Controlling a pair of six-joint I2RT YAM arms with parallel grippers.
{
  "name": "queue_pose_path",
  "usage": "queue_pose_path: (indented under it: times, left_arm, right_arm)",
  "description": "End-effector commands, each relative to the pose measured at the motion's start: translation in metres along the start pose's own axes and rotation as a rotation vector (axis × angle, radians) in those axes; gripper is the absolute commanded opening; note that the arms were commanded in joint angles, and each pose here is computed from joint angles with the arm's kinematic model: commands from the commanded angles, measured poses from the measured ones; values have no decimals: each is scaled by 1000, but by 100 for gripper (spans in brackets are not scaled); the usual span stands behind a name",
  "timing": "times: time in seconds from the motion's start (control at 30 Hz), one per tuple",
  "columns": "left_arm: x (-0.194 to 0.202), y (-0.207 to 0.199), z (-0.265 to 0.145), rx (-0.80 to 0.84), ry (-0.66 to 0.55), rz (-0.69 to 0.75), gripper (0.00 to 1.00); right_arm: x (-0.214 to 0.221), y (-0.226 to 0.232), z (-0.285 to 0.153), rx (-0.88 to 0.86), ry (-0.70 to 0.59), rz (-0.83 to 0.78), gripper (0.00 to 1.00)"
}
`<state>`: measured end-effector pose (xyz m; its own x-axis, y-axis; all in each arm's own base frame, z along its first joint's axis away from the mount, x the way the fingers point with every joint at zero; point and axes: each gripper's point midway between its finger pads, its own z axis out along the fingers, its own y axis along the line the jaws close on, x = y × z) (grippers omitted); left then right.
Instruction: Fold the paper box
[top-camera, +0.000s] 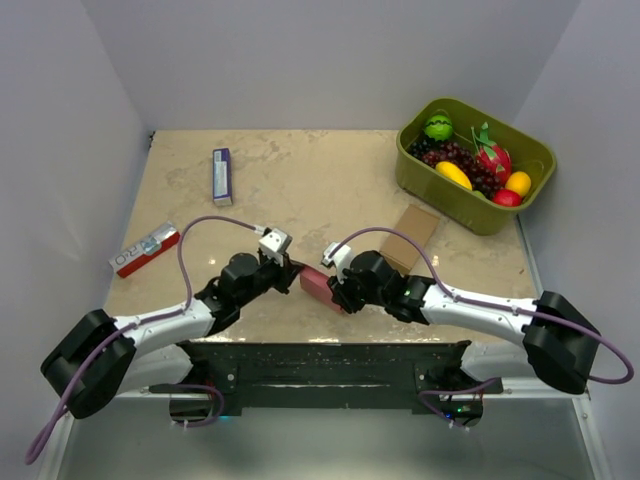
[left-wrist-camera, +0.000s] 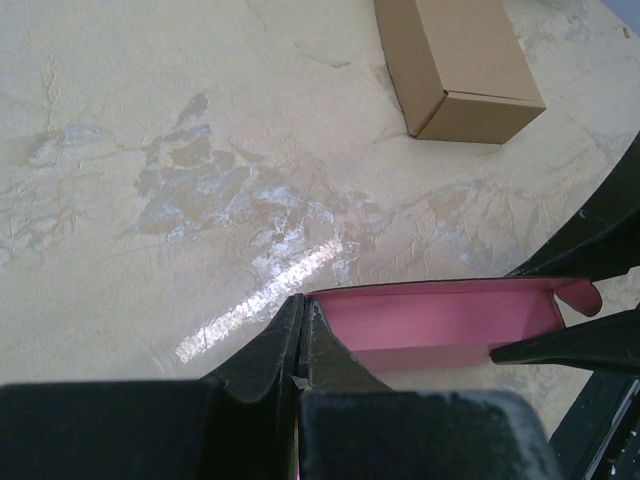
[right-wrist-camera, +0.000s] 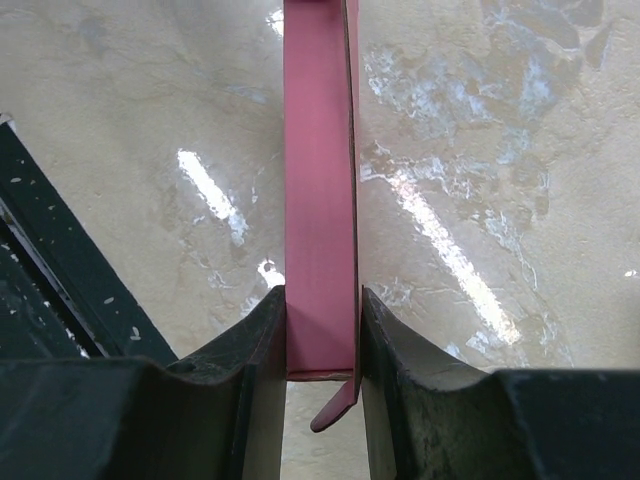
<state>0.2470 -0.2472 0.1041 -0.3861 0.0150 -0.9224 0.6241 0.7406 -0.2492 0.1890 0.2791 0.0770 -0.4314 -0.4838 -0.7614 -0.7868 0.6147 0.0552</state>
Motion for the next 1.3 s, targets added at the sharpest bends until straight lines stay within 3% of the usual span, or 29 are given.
queue_pose_path:
  times: [0.0, 0.33, 1.1, 1.27]
  left_arm:
    - [41, 0, -13, 19, 102, 12, 0]
    - [40, -10, -19, 84, 22, -24, 0]
    - [78, 0, -25, 6, 89, -43, 0]
    - [87, 2, -28, -31, 113, -28, 0]
  right_arm:
    - [-52, 11, -12, -62, -172, -14, 16]
    - [-53, 12, -10, -71, -191, -13, 16]
    - [-43, 4, -3, -26, -178, 4, 19]
    - [-44, -1, -5, 0, -180, 6, 24]
